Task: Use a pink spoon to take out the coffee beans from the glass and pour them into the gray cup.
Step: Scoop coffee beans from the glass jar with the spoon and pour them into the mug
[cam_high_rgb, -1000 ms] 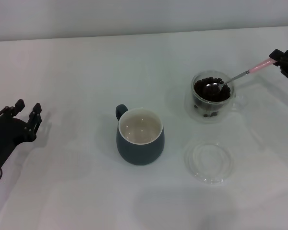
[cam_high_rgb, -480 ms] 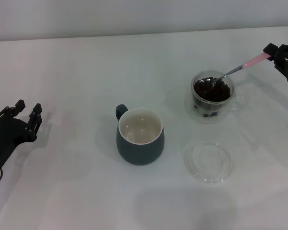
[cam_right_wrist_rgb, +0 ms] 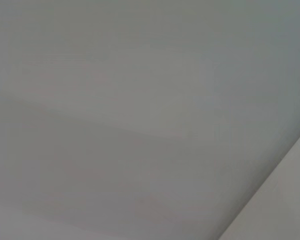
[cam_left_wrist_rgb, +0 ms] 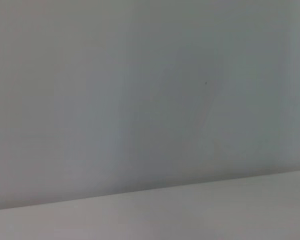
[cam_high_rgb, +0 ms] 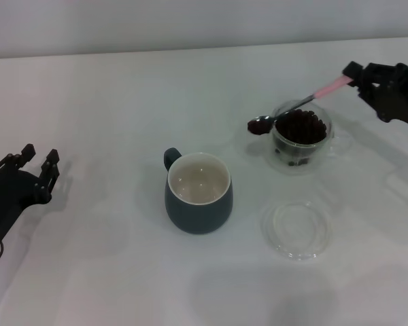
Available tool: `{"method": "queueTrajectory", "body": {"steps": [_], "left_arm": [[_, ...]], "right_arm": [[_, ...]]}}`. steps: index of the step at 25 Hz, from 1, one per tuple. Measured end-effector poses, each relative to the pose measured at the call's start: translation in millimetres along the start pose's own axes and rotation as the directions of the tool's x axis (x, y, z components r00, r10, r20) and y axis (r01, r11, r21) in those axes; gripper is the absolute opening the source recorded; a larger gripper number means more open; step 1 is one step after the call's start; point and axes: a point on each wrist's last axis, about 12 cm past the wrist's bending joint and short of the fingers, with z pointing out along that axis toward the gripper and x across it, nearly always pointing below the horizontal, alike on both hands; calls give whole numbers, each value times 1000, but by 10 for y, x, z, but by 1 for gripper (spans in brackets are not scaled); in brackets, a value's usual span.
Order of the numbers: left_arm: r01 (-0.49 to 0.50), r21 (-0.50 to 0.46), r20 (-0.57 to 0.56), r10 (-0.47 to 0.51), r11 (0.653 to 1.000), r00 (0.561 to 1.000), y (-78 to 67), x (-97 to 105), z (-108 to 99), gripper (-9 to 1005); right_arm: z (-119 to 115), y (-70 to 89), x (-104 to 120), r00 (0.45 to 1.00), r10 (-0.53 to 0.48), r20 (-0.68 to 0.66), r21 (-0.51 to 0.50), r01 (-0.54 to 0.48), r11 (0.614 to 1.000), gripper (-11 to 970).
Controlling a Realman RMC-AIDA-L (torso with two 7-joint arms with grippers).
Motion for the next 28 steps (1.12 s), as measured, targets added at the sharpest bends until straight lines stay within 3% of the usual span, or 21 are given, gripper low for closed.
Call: {"method": "queueTrajectory", "body": {"steps": [28], "left_arm": [[1, 0, -4, -1, 1000, 1000, -3, 14, -17, 413]], "right_arm": [[457, 145, 369, 985, -17, -174, -84, 2, 996, 148]]}}
